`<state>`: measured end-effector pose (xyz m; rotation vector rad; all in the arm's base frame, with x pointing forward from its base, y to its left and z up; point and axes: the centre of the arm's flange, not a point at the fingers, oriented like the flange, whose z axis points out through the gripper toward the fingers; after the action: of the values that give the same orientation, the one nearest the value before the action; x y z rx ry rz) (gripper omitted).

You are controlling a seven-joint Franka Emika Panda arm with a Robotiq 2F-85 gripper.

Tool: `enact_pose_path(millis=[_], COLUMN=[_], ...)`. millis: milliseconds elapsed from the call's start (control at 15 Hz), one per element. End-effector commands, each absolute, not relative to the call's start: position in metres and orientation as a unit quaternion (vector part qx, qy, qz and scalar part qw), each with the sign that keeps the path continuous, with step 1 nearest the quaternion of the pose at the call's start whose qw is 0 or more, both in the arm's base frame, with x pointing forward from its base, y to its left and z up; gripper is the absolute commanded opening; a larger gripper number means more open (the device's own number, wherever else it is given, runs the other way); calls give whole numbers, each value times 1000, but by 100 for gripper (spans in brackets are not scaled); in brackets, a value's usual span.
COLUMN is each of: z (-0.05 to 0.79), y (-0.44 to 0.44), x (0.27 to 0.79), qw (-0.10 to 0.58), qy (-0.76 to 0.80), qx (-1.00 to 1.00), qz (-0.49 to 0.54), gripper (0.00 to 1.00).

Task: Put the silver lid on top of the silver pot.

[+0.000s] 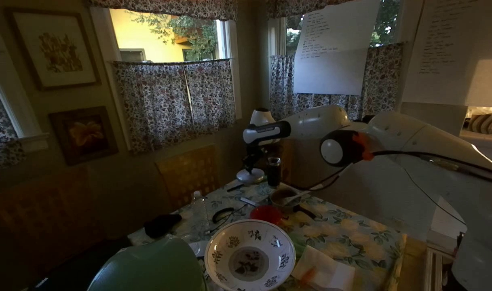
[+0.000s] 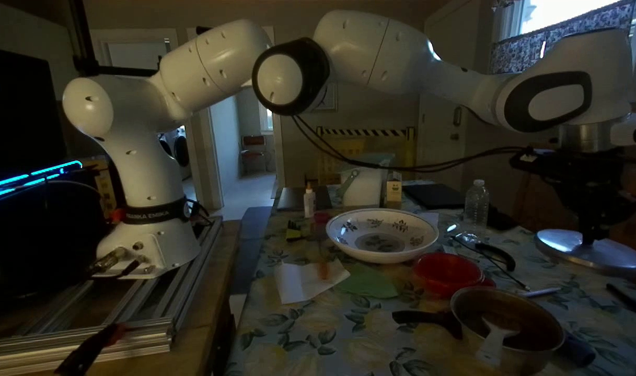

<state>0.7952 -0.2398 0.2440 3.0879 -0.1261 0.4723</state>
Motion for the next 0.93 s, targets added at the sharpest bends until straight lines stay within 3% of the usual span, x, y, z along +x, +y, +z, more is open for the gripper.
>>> enact_pose_path(millis=[0, 467, 867], z=[255, 241, 239], y=[-229, -212, -205], x=[726, 701, 677], qw=[-21, -49, -15], qy=[-46, -76, -94], qx=[990, 987, 984], qz=[133, 132, 149], gripper=[6, 6, 6])
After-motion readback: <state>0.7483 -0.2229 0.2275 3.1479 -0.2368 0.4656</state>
